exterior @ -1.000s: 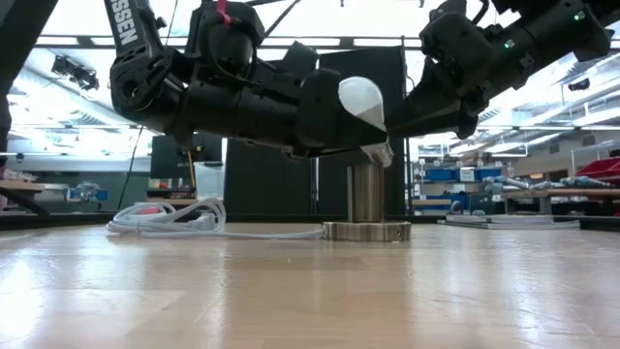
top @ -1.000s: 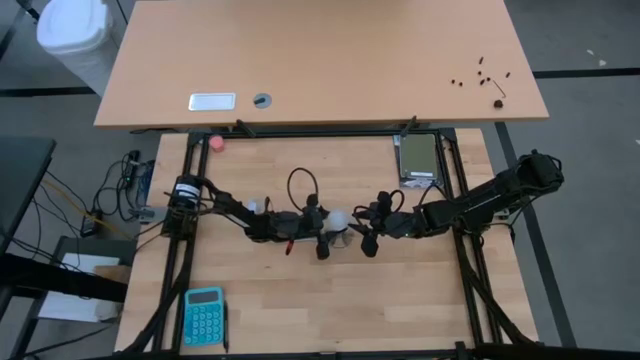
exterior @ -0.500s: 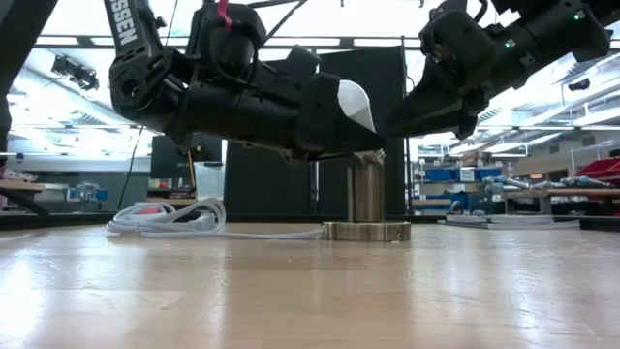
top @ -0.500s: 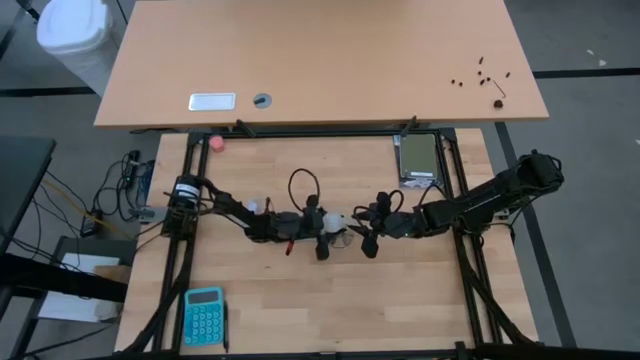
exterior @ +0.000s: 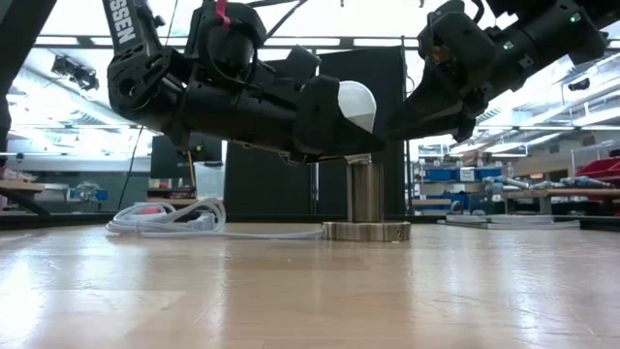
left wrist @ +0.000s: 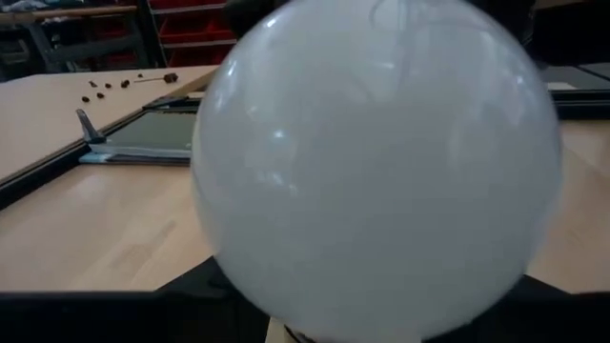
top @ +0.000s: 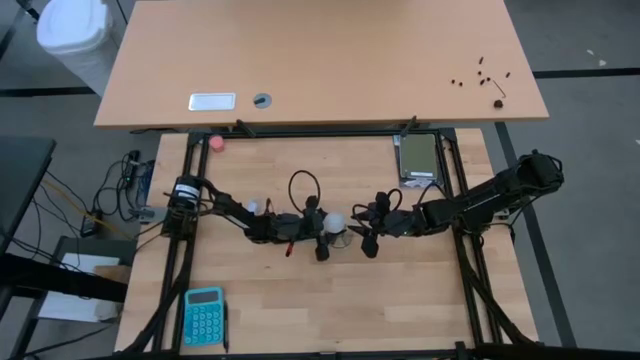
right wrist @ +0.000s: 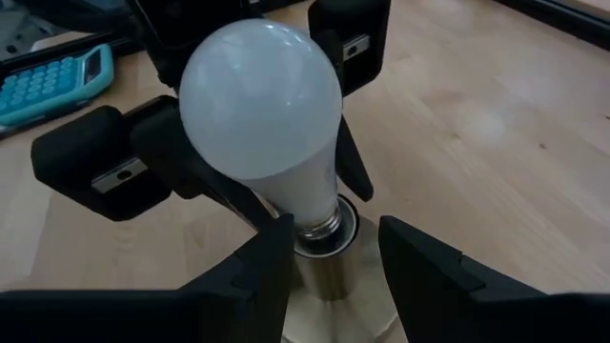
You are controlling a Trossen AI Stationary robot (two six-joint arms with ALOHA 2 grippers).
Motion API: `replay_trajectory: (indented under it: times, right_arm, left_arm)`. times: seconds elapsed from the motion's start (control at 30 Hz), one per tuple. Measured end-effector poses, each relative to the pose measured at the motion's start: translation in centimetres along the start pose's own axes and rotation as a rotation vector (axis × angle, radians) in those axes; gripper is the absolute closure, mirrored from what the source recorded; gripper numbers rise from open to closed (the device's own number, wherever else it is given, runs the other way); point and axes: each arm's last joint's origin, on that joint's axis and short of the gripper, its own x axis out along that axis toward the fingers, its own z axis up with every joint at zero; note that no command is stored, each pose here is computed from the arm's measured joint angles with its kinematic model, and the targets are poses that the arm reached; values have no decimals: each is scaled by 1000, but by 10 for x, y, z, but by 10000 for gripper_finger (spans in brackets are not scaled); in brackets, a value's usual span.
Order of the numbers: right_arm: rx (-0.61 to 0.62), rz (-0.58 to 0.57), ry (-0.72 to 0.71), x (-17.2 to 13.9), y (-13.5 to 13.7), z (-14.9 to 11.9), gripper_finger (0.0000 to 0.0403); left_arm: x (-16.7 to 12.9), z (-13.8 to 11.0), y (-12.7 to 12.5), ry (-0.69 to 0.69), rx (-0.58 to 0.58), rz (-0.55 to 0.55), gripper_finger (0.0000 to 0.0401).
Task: Screw lightbulb
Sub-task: Insert the lightbulb into the lamp holder
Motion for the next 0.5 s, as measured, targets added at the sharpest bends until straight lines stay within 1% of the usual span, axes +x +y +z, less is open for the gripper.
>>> replay_trajectory:
  times: [0.13, 0.23, 0.3, 0.4, 0.5]
  right_arm:
    - [3, 0, 0, 0, 0, 0, 235]
    - [4, 0, 0, 0, 0, 0, 235]
    - [4, 0, 0, 0, 0, 0, 235]
    - [4, 0, 0, 0, 0, 0, 235]
    - [3, -1, 3, 0, 0, 0, 235]
  left_arm:
    - [1, 0, 2, 4, -55, 10, 199]
    - [2, 0, 6, 5, -66, 21, 197]
    - [4, 0, 6, 12, -60, 15, 197]
    - [8, 2, 4, 42, -26, -26, 197]
    - [12, 4, 3, 66, 5, -28, 196]
